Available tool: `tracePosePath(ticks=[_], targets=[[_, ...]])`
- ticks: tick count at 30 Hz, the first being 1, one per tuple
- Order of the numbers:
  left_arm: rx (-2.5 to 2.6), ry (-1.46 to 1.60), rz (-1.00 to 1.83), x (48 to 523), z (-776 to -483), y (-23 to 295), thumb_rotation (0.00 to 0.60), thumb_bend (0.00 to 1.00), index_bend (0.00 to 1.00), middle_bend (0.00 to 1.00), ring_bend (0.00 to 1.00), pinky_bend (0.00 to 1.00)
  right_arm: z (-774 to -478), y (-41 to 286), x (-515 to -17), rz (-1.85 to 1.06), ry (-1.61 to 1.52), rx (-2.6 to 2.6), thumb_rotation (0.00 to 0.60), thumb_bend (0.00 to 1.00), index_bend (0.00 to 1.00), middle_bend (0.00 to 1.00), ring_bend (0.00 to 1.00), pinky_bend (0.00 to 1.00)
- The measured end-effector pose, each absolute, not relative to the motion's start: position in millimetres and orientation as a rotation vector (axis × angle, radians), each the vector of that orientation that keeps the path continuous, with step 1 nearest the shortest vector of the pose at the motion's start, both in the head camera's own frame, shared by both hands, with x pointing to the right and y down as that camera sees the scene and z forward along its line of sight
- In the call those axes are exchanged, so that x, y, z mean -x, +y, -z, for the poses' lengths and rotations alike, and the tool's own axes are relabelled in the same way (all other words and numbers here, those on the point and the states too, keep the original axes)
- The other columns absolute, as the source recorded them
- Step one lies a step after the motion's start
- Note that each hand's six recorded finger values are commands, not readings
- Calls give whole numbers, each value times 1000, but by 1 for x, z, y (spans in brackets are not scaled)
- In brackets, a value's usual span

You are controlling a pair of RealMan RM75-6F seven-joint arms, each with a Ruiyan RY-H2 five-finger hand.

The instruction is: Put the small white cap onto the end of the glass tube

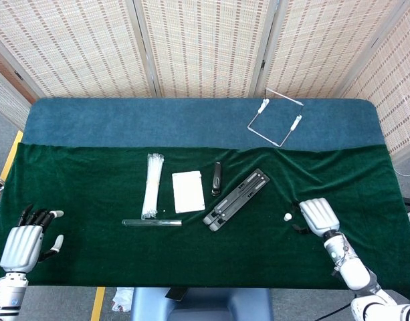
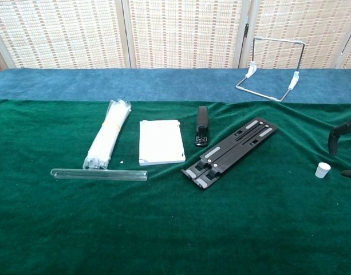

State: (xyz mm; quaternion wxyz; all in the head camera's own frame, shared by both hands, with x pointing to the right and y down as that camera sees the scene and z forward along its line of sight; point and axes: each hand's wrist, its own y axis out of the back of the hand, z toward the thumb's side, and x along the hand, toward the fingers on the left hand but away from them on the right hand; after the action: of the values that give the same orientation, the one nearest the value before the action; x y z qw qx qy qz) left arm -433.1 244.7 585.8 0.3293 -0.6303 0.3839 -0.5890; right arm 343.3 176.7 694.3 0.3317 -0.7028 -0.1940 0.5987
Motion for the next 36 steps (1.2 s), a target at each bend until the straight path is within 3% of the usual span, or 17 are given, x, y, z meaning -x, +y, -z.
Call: tracePosePath(ticks=[17,36], targets=[[1654,999,1561,436,-589,247,600,434,288,307,219,89,-712,171,-338,-1625,-436,1847,522,430,436,959,1000,1000],[1657,997,1573,439,-593,249,600,434,285,307,219,84,-718,171,-333,-1633,-423,1855,523,434,470,959,1000,1000]])
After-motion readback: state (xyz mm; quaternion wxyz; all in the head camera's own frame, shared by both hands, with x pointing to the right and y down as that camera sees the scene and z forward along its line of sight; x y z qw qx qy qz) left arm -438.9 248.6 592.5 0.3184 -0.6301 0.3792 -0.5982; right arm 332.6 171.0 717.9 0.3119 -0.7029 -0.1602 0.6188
